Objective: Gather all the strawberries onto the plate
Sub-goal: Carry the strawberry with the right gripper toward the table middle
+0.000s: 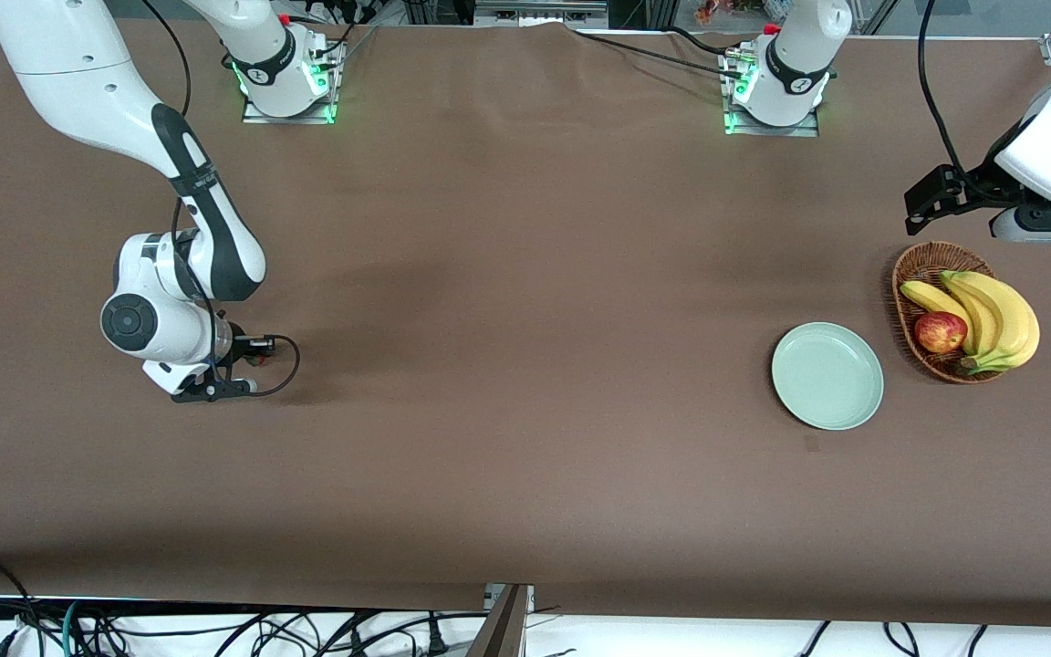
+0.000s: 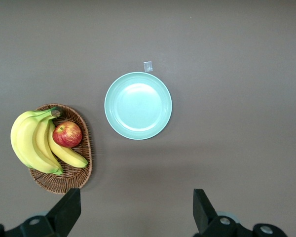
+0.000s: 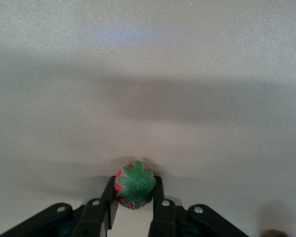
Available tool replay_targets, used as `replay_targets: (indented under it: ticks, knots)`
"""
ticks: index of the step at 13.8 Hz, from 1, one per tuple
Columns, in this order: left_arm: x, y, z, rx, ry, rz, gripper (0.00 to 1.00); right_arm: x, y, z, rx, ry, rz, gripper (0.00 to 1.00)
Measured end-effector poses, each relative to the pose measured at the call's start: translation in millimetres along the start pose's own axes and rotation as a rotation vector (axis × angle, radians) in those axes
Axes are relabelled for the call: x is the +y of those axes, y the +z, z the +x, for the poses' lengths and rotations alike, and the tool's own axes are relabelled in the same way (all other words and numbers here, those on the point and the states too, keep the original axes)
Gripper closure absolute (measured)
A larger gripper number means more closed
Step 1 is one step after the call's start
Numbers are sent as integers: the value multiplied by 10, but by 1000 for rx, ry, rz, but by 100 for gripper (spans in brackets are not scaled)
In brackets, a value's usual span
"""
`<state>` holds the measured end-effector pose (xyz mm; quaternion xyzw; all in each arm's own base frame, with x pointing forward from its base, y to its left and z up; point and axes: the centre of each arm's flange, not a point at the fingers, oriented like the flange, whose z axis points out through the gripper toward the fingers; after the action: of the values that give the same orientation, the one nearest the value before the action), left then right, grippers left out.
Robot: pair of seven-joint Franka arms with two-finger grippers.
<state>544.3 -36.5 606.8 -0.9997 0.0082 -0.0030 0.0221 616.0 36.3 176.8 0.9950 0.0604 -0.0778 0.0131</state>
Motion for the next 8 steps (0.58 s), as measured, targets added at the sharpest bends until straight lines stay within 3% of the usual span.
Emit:
replay_targets:
  ticks: [4, 8]
  knots:
    - [0, 0, 0, 0, 0, 0, 0, -354, -351, 195, 42, -50, -3, 69]
    - [0, 0, 0, 0, 0, 0, 0, -1740, -918, 297, 70, 65, -14, 69]
